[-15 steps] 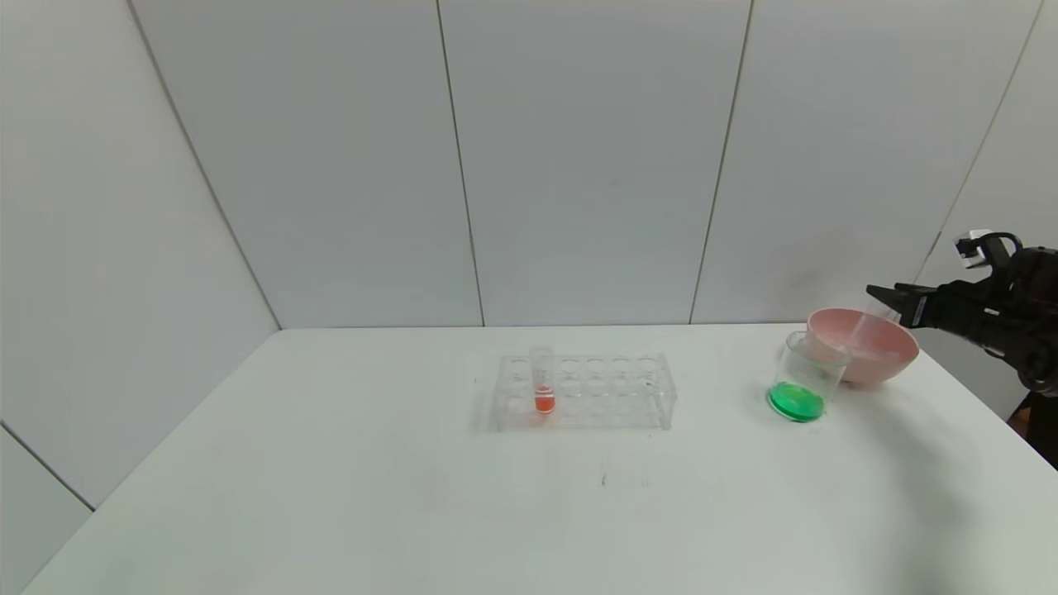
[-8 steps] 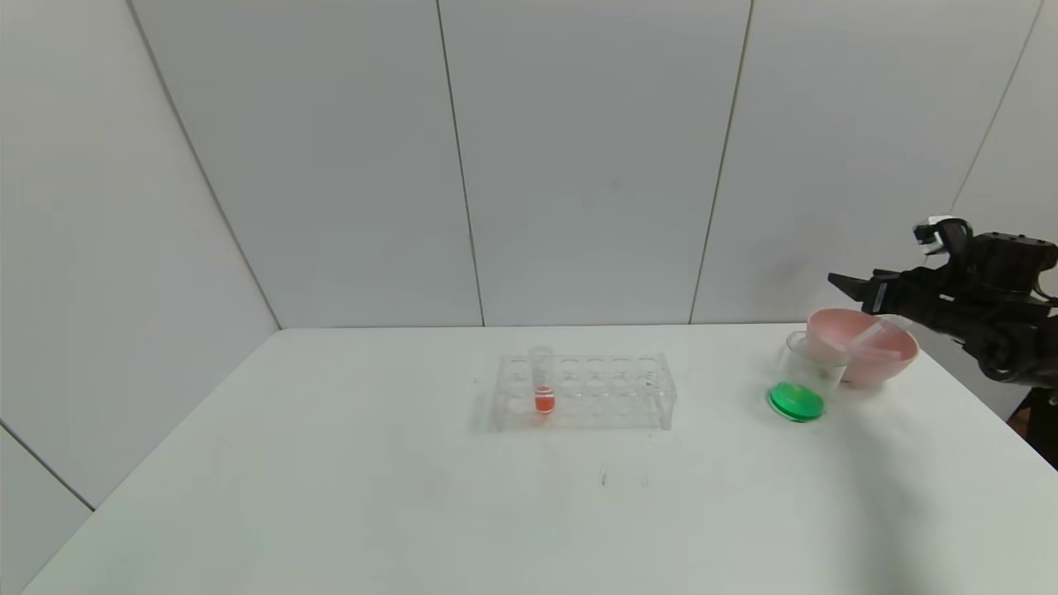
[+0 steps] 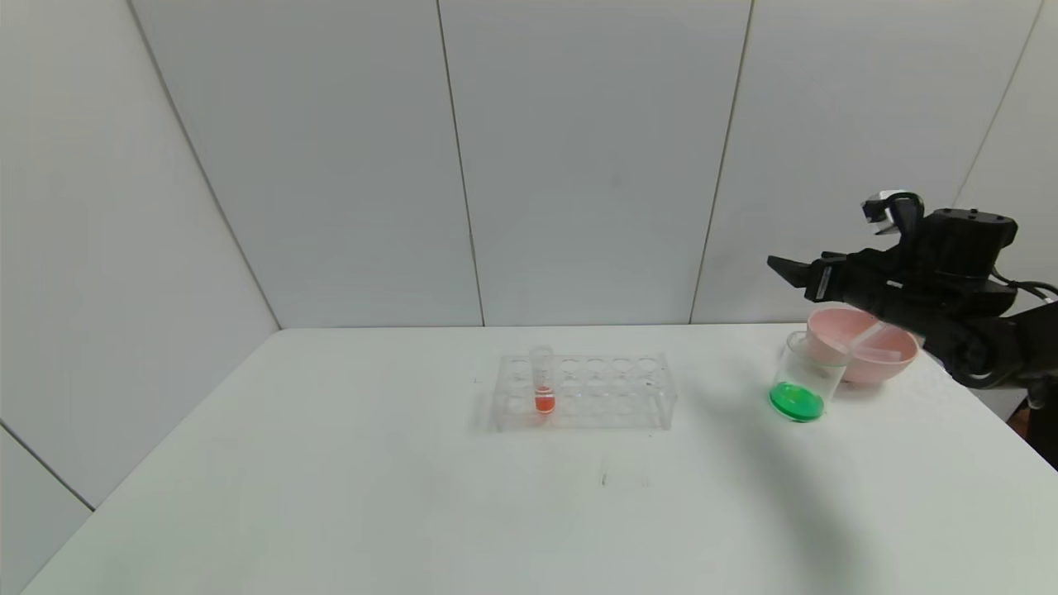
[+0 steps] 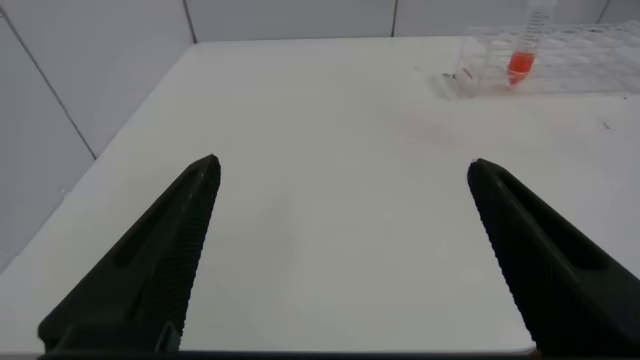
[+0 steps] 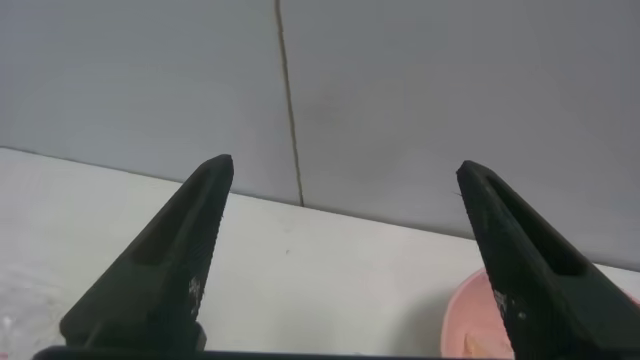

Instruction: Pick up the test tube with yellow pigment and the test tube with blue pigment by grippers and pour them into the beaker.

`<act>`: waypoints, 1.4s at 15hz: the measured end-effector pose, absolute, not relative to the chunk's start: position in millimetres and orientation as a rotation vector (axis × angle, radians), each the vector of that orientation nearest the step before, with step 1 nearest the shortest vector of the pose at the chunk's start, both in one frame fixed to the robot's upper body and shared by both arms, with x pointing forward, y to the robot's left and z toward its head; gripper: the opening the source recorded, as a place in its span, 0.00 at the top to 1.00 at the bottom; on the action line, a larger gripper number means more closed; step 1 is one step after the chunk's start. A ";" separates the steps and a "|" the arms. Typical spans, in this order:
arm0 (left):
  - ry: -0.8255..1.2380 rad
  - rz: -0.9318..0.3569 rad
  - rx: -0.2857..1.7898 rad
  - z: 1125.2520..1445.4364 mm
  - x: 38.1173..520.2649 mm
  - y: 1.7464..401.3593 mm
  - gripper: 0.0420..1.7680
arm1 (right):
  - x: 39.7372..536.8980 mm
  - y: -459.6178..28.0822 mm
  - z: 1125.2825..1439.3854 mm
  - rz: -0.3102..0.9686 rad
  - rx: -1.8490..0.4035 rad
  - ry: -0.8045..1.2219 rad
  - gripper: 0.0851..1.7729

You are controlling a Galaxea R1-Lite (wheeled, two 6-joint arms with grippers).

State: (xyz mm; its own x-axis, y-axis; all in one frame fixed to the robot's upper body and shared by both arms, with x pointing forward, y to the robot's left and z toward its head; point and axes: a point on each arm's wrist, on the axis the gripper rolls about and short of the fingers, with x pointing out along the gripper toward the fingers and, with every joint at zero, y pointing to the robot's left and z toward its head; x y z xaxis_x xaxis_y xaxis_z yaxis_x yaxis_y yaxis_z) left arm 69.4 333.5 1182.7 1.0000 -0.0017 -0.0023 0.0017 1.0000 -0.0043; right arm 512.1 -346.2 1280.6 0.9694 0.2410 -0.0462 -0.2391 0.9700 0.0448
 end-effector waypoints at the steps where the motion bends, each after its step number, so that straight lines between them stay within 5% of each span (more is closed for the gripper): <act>1: 0.003 -0.002 -0.004 1182.7 69.4 333.5 0.00 | 498.8 -344.4 1286.5 0.246 0.035 0.027 0.09; 11: 0.003 -0.002 -0.004 1182.7 69.4 333.5 0.00 | 313.9 -348.3 1349.2 0.200 0.012 -0.199 0.05; 21: 0.002 -0.002 -0.004 1182.7 69.4 333.5 0.00 | 128.4 -332.4 1333.2 0.253 0.007 -0.170 0.04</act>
